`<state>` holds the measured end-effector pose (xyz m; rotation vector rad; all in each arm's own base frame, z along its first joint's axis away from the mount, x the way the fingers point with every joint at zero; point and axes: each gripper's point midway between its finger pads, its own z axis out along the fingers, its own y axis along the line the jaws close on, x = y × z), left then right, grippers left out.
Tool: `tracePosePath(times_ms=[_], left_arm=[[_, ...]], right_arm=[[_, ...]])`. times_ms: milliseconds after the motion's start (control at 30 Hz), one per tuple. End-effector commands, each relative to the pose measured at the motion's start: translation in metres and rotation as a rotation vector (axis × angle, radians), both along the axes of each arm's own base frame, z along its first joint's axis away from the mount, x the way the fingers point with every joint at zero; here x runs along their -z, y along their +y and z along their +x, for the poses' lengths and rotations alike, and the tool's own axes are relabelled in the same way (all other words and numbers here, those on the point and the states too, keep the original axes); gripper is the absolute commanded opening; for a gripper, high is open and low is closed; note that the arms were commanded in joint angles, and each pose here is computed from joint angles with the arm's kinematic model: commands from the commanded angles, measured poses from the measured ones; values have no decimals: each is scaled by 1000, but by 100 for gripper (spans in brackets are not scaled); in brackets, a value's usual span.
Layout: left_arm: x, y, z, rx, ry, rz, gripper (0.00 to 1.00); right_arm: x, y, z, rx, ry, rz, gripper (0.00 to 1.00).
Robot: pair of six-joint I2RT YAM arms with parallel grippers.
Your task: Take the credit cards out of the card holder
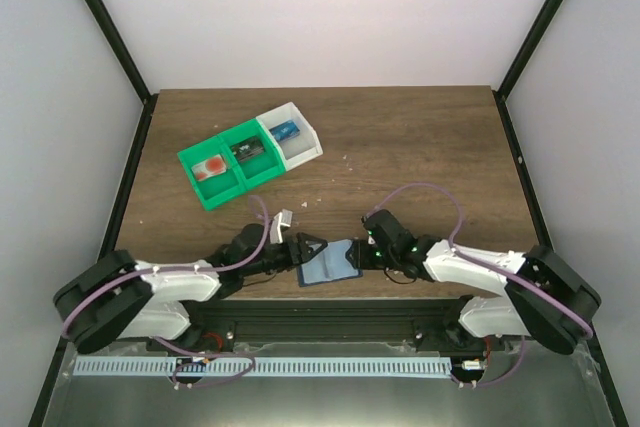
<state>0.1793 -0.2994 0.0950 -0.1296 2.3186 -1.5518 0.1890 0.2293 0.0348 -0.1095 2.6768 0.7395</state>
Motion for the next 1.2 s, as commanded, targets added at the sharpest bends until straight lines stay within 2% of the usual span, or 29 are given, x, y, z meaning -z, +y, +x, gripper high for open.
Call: tracePosePath(times_ms=[0,333,600,1167], left_arm=[[23,29,9,-82,-22,225,77],[23,60,7,-119,1,223,80],[28,53,-9,-59,68,187,79],[56,49,-16,-53,123,267,79]], right_arm=[[12,6,-9,-42,57,19,42],[13,38,-25,-124,160,127,41],[6,43,-30,-134,167,139,40],[9,39,-31,-127,162,129,41]])
